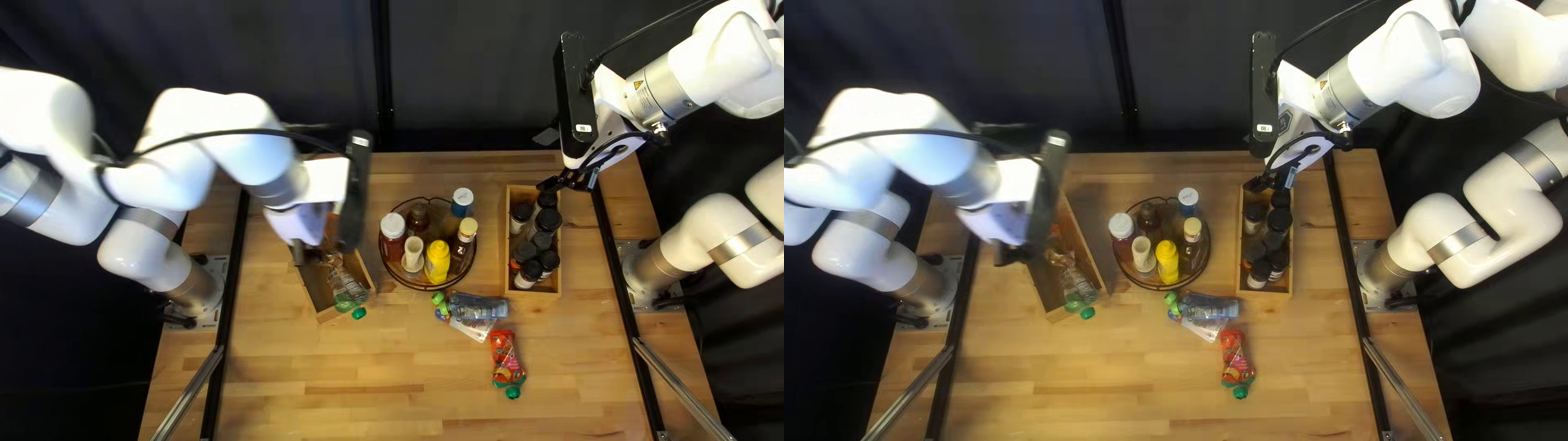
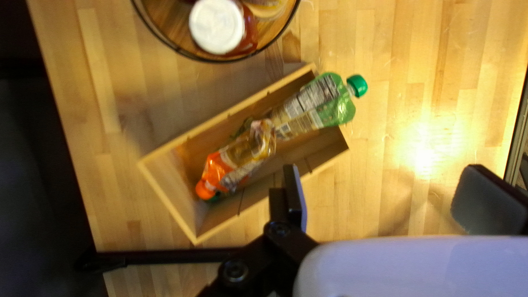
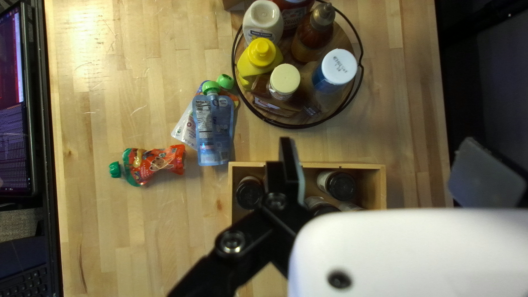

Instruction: Separate condiments, baby food and spices and place it in 3 different racks/containers

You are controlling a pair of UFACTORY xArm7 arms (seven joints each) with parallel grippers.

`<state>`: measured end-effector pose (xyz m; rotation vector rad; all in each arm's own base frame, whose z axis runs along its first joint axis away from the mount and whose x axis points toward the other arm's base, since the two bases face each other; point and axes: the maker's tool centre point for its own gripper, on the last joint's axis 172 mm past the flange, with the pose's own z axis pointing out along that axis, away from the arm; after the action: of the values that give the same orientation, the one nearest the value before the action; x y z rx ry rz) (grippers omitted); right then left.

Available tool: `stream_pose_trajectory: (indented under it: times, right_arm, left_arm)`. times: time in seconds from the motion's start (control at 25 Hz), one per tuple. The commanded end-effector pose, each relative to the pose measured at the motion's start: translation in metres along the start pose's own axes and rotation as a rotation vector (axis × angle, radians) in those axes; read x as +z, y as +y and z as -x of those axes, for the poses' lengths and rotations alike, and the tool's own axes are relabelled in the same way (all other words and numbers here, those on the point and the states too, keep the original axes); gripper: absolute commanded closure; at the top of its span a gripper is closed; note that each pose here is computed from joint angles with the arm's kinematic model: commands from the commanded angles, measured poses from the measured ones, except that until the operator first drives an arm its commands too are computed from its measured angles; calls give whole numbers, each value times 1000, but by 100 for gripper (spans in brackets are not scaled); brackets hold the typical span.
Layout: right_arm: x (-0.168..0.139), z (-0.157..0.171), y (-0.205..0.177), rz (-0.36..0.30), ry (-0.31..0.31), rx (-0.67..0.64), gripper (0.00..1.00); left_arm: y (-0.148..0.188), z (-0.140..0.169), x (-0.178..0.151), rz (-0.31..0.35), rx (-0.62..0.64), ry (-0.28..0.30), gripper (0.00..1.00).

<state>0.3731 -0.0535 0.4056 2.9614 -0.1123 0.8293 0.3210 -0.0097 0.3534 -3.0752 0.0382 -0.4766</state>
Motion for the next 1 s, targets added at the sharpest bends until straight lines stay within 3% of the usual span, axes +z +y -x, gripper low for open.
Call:
stream_pose_trajectory:
  times: [0.04, 0.36, 1.0]
  right_arm:
    - [0, 0, 0, 0, 0, 0, 0]
    - [0, 0, 0, 0, 0, 0, 0]
    - [0, 0, 0, 0, 0, 0, 0]
  left_arm:
    - [-21, 9, -2, 26, -58, 105, 0]
    - [-24, 6, 2, 62, -92, 153, 0]
    - [-22, 5, 5, 59, -91, 154, 0]
